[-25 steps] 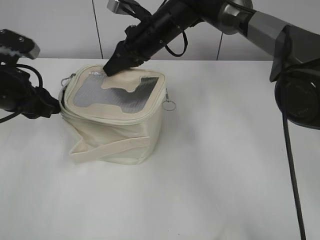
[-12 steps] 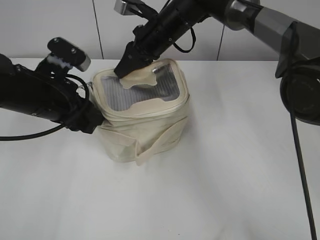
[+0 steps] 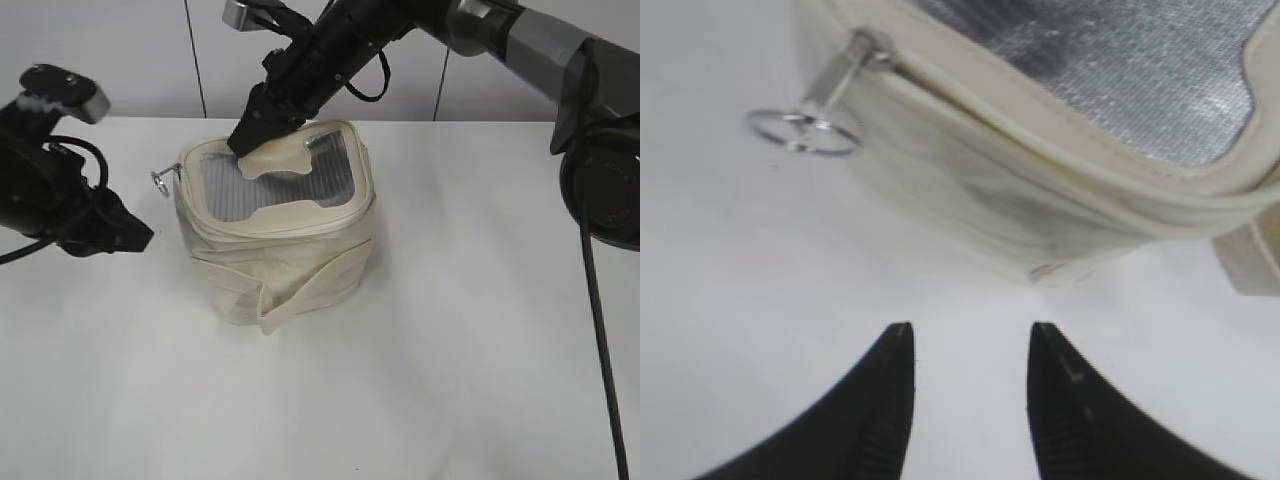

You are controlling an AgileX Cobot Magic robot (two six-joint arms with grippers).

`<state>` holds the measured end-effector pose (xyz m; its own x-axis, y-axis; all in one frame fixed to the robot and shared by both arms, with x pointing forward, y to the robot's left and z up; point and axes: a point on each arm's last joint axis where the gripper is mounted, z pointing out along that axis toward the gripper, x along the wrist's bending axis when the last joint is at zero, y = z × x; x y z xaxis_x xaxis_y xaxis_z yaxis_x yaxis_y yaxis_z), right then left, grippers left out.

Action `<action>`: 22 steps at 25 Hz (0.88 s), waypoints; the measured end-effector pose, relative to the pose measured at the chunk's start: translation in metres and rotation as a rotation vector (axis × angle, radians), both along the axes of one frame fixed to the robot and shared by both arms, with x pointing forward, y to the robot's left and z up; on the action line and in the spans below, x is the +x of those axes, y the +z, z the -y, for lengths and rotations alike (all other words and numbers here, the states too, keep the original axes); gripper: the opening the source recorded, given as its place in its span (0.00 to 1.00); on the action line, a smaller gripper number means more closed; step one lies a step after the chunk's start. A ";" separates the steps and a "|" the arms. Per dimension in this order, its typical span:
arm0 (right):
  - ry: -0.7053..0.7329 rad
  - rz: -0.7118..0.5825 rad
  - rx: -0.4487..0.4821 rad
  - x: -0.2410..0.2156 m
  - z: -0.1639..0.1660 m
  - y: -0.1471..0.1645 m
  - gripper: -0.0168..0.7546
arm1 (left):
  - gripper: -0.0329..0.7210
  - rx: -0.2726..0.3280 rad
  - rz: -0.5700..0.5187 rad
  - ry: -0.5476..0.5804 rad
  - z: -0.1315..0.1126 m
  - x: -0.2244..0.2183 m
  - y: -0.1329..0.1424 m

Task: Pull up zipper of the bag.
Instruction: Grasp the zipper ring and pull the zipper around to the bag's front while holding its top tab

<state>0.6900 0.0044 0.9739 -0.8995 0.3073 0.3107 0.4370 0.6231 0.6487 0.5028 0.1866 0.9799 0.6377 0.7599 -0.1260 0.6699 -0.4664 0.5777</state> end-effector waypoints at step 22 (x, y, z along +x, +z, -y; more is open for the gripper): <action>-0.003 -0.003 0.002 0.000 0.000 0.001 0.08 | 0.60 0.226 0.337 -0.216 -0.013 0.028 0.007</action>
